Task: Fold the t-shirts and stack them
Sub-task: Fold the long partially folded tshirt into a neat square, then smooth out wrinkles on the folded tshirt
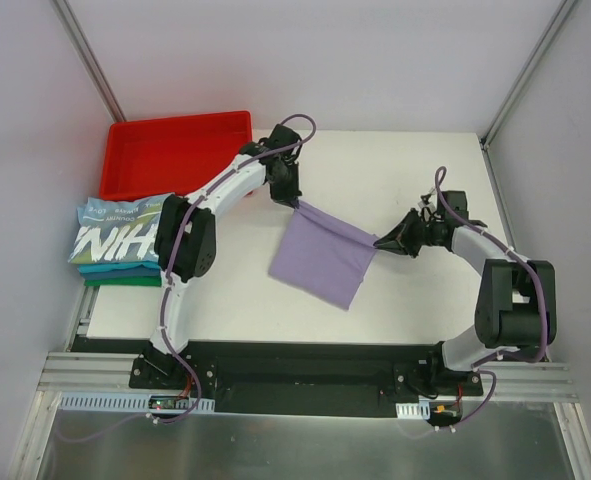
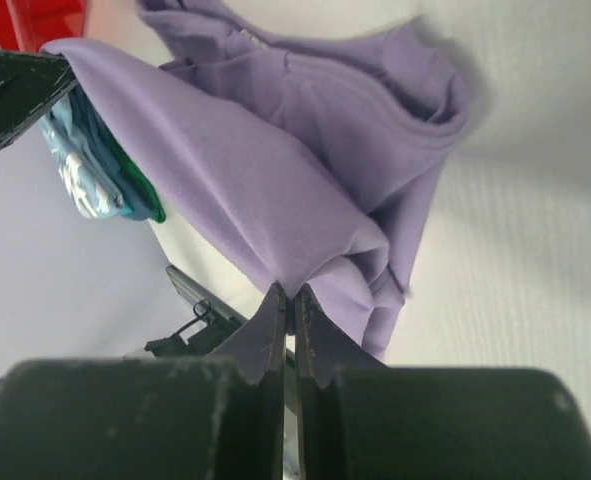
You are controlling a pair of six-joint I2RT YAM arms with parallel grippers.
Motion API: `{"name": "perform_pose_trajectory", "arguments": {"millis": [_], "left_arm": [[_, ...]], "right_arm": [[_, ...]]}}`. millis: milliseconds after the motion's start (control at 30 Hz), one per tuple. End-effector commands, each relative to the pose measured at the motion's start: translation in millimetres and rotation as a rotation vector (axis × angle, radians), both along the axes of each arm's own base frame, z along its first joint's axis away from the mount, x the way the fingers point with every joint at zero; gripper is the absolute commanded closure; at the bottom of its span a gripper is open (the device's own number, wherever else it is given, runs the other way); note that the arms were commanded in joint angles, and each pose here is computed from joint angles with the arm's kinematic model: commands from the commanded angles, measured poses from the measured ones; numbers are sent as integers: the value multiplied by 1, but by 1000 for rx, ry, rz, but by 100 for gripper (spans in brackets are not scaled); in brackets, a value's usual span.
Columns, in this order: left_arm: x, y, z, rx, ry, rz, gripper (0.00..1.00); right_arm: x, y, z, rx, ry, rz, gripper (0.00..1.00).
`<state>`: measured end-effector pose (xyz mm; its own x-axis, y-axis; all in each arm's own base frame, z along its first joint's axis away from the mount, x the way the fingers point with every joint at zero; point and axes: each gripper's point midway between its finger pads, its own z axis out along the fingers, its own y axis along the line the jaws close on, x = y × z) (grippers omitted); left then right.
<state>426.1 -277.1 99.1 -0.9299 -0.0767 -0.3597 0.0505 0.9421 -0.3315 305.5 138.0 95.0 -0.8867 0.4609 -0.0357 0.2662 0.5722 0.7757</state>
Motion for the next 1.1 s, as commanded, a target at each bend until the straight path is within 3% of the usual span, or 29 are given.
{"name": "perform_pose_trajectory", "arguments": {"millis": [0,33,67,133,167,200,233,300,400,500,600,1067], "left_arm": [[31,11,1,42,-75,1,90],[33,9,-2,42,-75,-13,84],[36,6,-3,38,-78,-30,66],[39,-1,1,12,-87,-60,42],[40,-3,8,0,-101,-69,26],[41,-4,15,-8,-117,-71,18],[43,-2,23,-9,-133,-70,14],[40,-2,42,-18,-167,-73,9],[26,-4,67,-60,-187,-102,4],[5,-21,84,-149,-189,-178,1],[-11,-44,86,-227,-154,-238,1],[-4,-80,-1,-186,-11,-237,1]], "right_arm": [[20,-21,-8,-98,-13,-80,96],[22,-22,-10,-107,-11,-87,94],[26,-24,-10,-118,-19,-95,94],[34,-31,-8,-160,-39,-126,86],[37,-34,-3,-177,-65,-134,77],[41,-36,2,-192,-83,-142,60],[43,-38,10,-202,-109,-145,51],[46,-43,24,-238,-148,-159,34],[38,-43,41,-257,-202,-144,19],[31,-27,56,-186,-264,-99,4],[22,10,60,-88,-278,-35,4],[42,18,-8,-248,-168,-7,4]]}}
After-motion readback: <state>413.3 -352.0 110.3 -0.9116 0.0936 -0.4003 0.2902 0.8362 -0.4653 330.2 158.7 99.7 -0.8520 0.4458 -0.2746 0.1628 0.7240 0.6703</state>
